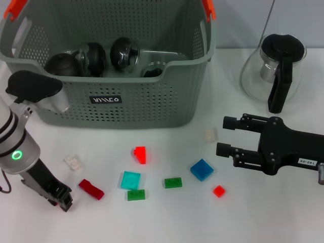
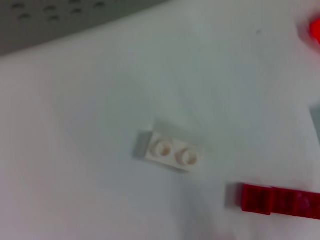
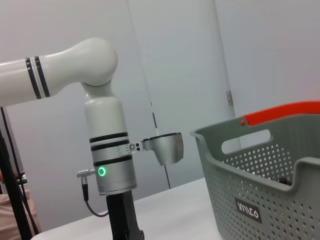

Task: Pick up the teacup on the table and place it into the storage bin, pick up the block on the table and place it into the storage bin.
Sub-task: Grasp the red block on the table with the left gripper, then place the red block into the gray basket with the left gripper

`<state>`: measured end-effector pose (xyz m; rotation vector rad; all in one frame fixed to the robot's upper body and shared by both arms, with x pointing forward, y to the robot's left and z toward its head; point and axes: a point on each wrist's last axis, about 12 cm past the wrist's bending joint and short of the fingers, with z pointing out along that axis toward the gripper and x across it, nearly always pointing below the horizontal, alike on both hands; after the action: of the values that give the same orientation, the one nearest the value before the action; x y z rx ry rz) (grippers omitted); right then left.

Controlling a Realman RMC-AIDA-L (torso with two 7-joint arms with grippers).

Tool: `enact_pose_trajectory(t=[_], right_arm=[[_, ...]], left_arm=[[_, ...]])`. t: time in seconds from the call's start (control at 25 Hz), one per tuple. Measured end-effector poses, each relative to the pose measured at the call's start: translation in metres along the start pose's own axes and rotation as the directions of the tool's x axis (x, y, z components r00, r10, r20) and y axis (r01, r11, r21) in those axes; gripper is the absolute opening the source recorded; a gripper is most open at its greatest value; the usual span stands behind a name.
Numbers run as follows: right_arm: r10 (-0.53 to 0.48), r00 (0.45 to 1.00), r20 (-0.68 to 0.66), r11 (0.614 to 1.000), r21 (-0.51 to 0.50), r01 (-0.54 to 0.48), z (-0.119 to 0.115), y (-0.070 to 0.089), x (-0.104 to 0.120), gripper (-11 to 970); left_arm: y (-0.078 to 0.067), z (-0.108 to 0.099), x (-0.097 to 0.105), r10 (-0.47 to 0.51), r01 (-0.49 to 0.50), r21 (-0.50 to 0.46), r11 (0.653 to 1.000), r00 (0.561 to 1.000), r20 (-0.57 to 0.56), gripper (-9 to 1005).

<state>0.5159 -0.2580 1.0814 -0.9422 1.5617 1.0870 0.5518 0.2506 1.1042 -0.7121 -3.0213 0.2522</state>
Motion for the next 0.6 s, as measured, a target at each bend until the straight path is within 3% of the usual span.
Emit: enact_pose_trajectory(t=[0.28,0.6], right_arm=[[0.000,1.000,0.002,1.000,-0.010,0.000,0.000,0.001,0.000,715],[0.001,1.000,0.002,1.000,-0.010,-0.001,0.000,0.001,-0.001,715]], left_arm=[[-0.002,0.000,-0.002,0.010,-0.010,-0.006,1.000,1.000,-0.002,220],[-0.003,-0.015,-0.002,0.027,-0.027,-0.008,1.000,1.000,0.015,168]])
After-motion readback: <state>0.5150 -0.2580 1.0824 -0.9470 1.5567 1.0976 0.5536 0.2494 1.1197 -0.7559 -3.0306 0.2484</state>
